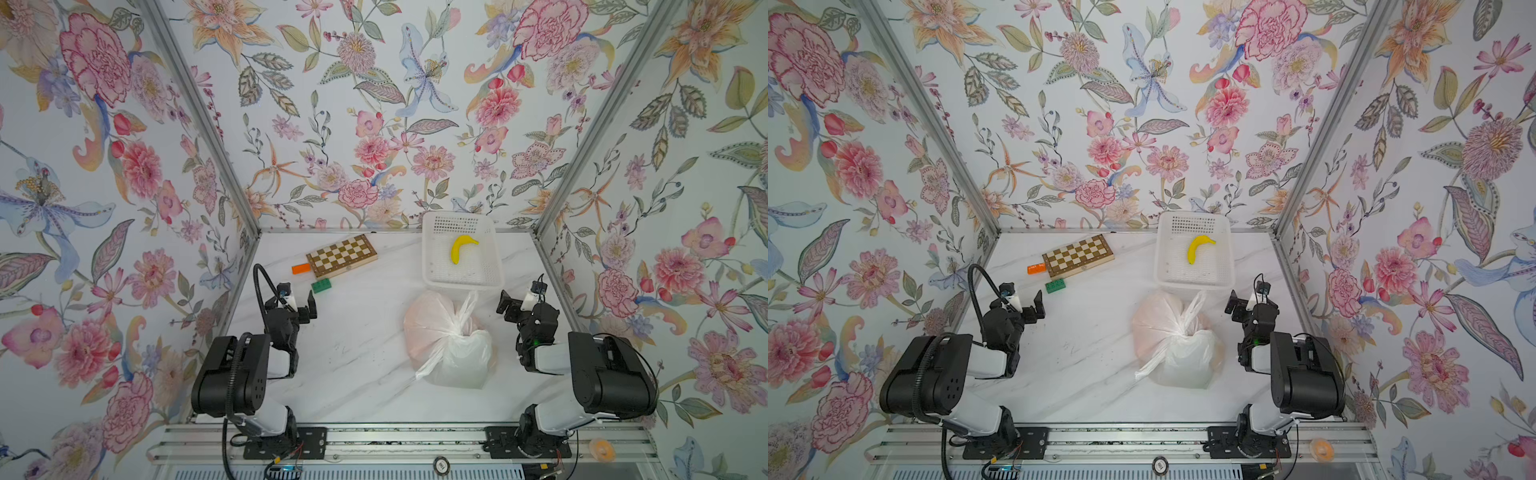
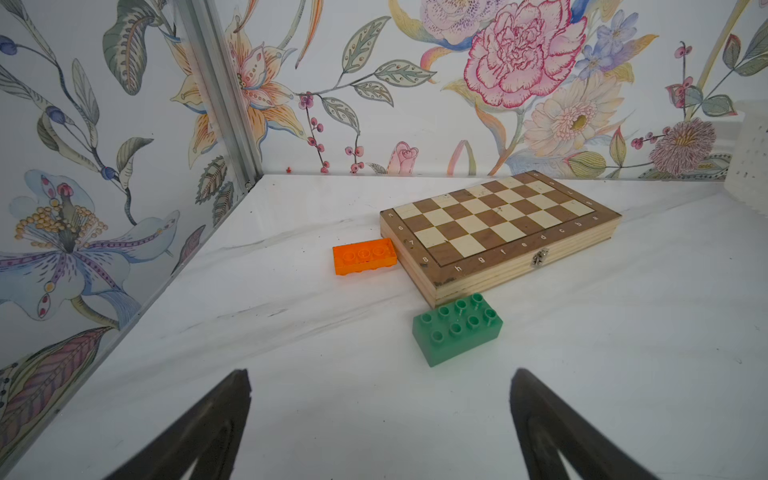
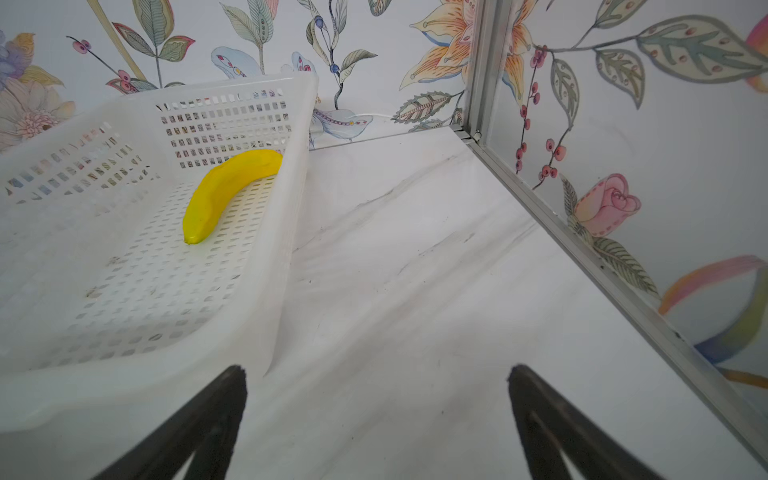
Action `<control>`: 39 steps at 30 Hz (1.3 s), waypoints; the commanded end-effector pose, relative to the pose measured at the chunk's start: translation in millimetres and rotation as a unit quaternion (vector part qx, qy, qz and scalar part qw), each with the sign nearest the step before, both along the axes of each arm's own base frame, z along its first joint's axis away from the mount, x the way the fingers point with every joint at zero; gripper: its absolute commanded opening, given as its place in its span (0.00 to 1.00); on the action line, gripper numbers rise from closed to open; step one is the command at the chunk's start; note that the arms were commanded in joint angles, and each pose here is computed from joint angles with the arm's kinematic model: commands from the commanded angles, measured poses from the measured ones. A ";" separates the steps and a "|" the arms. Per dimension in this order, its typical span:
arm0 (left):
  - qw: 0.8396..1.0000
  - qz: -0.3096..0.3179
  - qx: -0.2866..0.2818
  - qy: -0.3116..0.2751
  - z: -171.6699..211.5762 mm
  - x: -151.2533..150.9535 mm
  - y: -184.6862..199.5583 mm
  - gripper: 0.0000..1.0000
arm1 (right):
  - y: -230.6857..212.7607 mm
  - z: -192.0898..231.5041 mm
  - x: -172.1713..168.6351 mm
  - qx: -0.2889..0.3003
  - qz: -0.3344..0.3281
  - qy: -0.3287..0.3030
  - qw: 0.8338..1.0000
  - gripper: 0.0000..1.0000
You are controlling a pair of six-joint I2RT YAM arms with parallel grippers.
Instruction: Untie the knot of the plastic bag and take out the fruit
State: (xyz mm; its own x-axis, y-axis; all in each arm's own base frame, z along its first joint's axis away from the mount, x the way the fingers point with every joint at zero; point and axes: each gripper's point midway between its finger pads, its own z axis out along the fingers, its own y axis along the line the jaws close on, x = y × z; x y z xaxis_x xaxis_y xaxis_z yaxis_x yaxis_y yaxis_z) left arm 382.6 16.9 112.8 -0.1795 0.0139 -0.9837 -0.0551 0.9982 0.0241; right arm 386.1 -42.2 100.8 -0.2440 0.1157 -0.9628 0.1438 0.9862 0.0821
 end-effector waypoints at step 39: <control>1.000 -0.011 0.011 -0.022 20.2 -0.4 -4.8 0.99 | 1.4 23.4 -11.9 -0.004 -0.009 -0.029 1.000 0.99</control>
